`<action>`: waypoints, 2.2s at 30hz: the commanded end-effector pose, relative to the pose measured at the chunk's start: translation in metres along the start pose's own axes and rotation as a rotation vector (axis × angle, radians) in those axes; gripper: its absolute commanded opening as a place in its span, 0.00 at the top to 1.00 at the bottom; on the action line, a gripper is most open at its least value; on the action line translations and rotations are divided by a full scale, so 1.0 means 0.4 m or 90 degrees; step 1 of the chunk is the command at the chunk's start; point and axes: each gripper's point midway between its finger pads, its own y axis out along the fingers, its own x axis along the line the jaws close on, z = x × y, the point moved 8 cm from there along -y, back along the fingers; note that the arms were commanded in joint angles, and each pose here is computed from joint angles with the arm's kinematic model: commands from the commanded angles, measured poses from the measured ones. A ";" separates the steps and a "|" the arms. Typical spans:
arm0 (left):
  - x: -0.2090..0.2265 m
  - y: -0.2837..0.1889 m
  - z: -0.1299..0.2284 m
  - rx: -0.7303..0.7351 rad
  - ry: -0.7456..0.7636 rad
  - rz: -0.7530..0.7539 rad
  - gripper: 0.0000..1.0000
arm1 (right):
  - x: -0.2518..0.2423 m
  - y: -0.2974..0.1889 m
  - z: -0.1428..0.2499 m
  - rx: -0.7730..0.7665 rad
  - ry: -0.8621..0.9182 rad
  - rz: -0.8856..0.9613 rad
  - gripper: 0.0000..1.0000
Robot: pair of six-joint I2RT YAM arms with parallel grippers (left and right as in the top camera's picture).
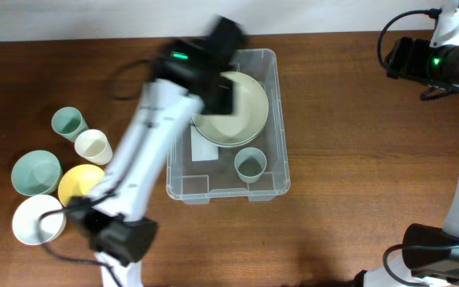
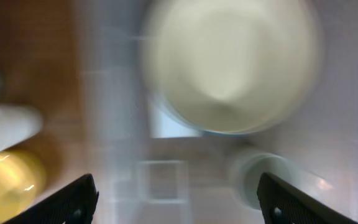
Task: Pack container
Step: 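Return the left gripper to the cream cup and grasp it, then lower the cream cup with the left gripper into the grey cup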
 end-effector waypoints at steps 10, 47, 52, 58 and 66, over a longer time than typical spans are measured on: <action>0.478 0.191 0.002 0.147 -0.260 -0.126 0.16 | -0.007 0.009 0.002 0.006 0.006 0.008 0.12; 0.374 0.112 -0.018 0.036 -0.184 -0.021 0.99 | -0.007 0.009 0.005 0.011 0.007 0.008 0.12; 0.177 0.004 0.003 -0.017 -0.058 0.046 1.00 | -0.007 0.009 0.004 0.011 0.007 0.008 0.12; -0.070 -0.022 0.097 0.028 0.094 0.180 1.00 | -0.007 0.009 0.005 0.011 0.007 0.008 0.12; -0.187 0.002 0.166 0.081 0.172 0.207 1.00 | -0.008 0.009 0.006 0.013 0.007 0.008 0.12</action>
